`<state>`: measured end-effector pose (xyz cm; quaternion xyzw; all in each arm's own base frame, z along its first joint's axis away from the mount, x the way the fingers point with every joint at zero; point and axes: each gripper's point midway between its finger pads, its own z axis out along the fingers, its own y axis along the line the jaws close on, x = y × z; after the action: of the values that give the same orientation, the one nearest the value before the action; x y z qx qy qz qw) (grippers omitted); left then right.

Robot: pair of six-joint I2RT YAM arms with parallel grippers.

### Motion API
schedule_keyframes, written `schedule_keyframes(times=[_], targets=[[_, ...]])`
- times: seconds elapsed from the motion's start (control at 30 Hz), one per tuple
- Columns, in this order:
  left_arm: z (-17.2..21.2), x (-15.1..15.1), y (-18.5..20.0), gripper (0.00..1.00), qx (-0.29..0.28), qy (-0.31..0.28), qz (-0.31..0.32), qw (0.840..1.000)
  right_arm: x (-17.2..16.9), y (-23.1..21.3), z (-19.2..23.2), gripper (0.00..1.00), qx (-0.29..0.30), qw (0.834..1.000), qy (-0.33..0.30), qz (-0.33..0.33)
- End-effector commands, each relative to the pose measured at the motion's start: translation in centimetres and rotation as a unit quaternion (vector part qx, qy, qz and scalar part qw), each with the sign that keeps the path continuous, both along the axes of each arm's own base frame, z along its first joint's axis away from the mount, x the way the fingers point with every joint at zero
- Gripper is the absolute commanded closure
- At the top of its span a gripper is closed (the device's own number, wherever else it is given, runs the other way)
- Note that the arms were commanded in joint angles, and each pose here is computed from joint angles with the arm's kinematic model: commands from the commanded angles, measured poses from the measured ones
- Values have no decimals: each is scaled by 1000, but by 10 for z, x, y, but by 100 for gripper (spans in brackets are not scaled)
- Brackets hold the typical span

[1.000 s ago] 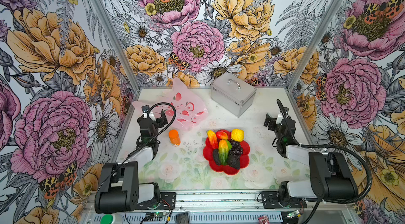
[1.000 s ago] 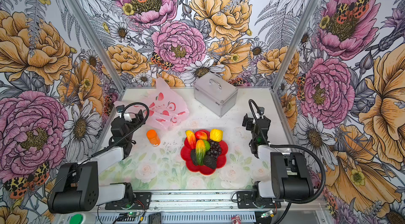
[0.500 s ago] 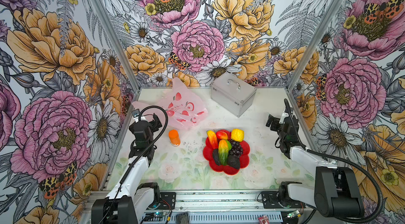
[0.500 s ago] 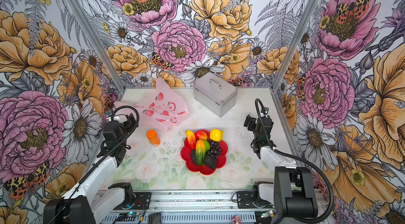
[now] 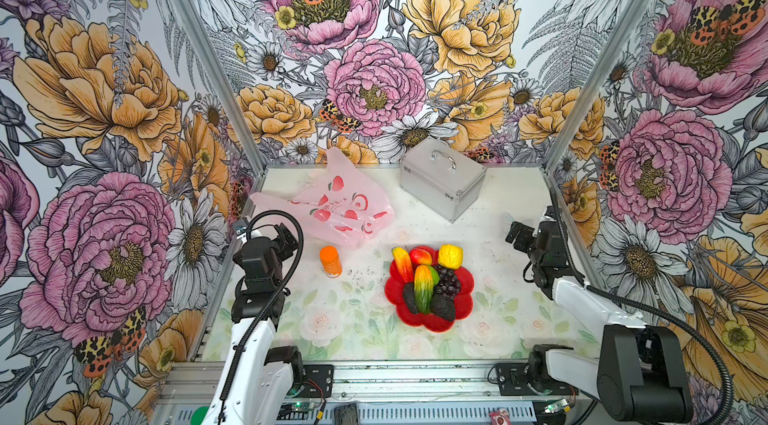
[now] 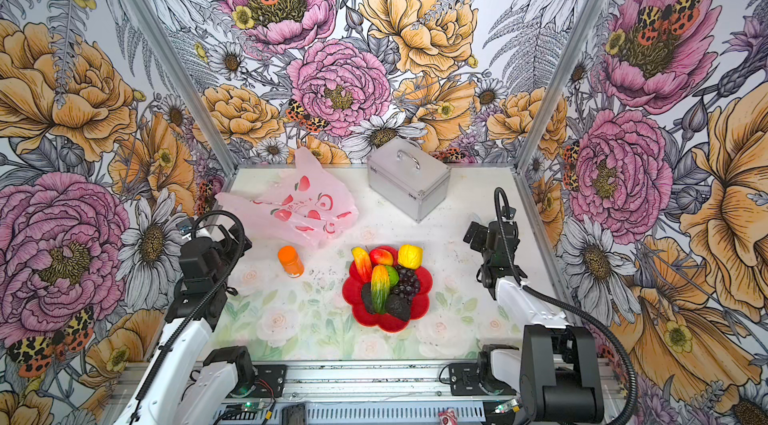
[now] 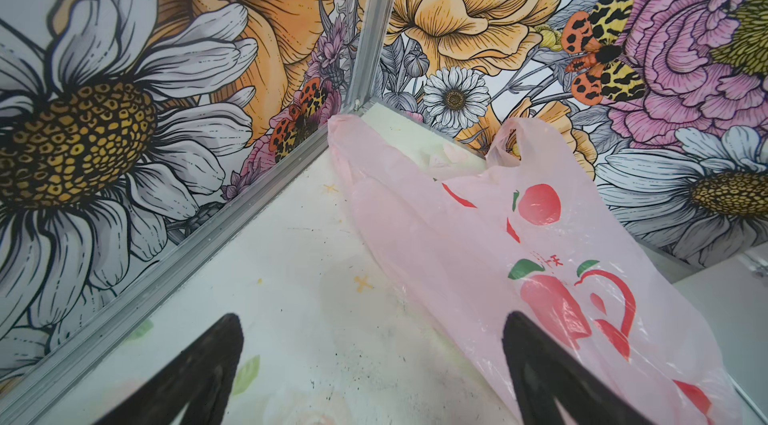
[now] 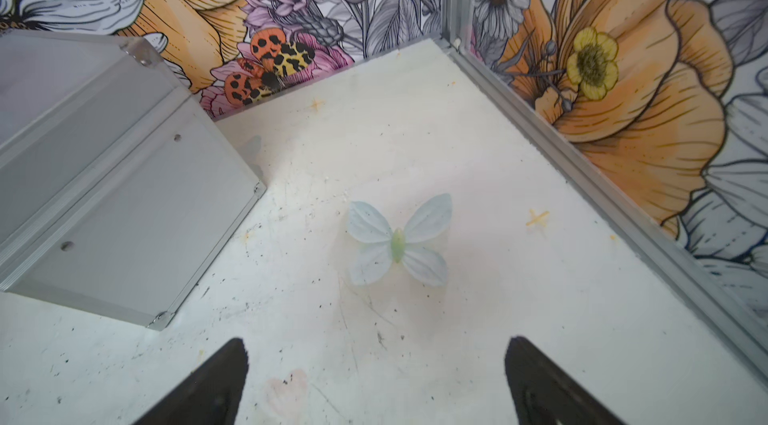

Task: Place the fruits into the plastic bag
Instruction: 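Move the left gripper toward the pink bag while the right gripper rises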

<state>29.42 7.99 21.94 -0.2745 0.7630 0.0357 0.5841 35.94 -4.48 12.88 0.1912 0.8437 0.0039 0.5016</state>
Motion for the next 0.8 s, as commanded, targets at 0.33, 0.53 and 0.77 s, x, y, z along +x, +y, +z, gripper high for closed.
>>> schedule_keyframes(times=[0.33, 0.53, 0.77], targets=[[43, -16, -27, 1, -148, -38, -30, 988, -11, 7, 34, 2, 65, 998, 22, -5], [68, -13, -57, 1, -201, -48, -92, 974, -18, 31, 46, 2, 152, 987, 50, 17], [66, -16, -69, 1, -262, 1, -85, 961, -20, 69, 61, 5, 265, 959, 76, 65]])
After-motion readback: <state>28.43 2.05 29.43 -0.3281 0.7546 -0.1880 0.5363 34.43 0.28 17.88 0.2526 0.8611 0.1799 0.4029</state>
